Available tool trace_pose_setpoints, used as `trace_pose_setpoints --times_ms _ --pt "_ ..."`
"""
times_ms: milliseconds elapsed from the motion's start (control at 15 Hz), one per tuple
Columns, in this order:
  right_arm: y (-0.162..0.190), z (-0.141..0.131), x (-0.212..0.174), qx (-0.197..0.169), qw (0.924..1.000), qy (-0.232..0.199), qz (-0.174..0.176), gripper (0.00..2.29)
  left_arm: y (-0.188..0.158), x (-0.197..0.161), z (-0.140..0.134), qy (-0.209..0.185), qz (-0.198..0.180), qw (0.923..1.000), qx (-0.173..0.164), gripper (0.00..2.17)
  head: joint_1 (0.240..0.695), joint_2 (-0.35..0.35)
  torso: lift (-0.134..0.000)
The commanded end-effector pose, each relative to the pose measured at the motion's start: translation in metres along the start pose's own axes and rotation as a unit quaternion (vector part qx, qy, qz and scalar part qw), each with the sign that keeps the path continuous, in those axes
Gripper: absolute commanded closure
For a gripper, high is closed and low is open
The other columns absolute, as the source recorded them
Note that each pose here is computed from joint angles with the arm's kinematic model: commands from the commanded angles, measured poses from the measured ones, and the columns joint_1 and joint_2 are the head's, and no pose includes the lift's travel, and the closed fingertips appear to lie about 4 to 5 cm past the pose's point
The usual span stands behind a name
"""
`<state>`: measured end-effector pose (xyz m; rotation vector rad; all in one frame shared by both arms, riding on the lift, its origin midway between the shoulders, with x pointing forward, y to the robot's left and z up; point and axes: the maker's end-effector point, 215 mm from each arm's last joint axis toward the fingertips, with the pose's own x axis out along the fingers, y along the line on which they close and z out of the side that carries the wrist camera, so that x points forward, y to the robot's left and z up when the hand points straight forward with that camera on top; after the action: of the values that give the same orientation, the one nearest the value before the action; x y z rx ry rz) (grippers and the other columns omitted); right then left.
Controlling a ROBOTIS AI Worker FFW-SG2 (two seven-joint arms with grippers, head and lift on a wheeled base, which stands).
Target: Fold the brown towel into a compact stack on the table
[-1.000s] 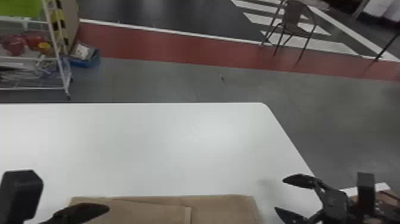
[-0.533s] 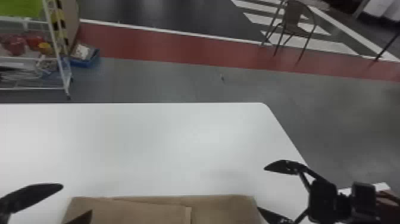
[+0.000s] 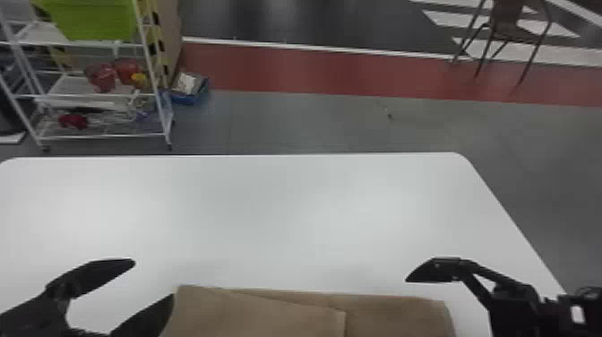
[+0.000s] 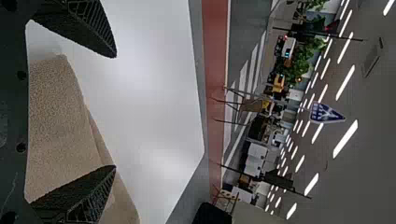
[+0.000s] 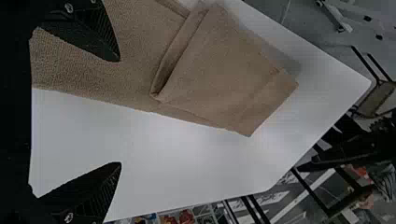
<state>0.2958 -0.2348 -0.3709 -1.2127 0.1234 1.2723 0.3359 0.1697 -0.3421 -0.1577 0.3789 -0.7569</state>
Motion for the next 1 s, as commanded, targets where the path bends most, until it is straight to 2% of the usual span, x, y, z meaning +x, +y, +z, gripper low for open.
trace_pose_setpoints --times_ms 0,67,333,533,600,933 --pt "0.021 -0.008 0.029 -0.034 0.9962 0.040 0.070 0.07 0.000 -0.002 0.001 -0.003 0.000 1.0000 0.001 0.03 0.695 -0.125 -0.119" --pt "0.028 -0.006 0.039 -0.049 0.9939 0.044 0.088 0.07 0.001 -0.004 0.001 -0.004 0.001 1.0000 0.002 0.03 0.695 -0.119 -0.119" --pt "0.031 0.022 0.065 -0.088 0.9899 0.021 0.109 0.11 0.002 -0.010 0.008 -0.018 -0.001 0.9998 0.006 0.03 0.695 -0.060 -0.119" --pt "0.047 0.026 0.083 -0.112 0.9829 0.031 0.143 0.15 0.007 -0.010 0.011 -0.030 0.006 0.9995 0.011 0.03 0.695 -0.002 -0.119" --pt "0.050 0.029 0.089 -0.121 0.9804 0.033 0.152 0.19 0.010 -0.008 0.014 -0.040 0.009 0.9989 0.023 0.03 0.695 0.007 -0.119" --pt "0.047 0.045 0.112 -0.130 0.9785 0.018 0.159 0.22 0.011 -0.004 0.009 -0.047 0.007 0.9987 0.018 0.03 0.695 0.064 -0.119"
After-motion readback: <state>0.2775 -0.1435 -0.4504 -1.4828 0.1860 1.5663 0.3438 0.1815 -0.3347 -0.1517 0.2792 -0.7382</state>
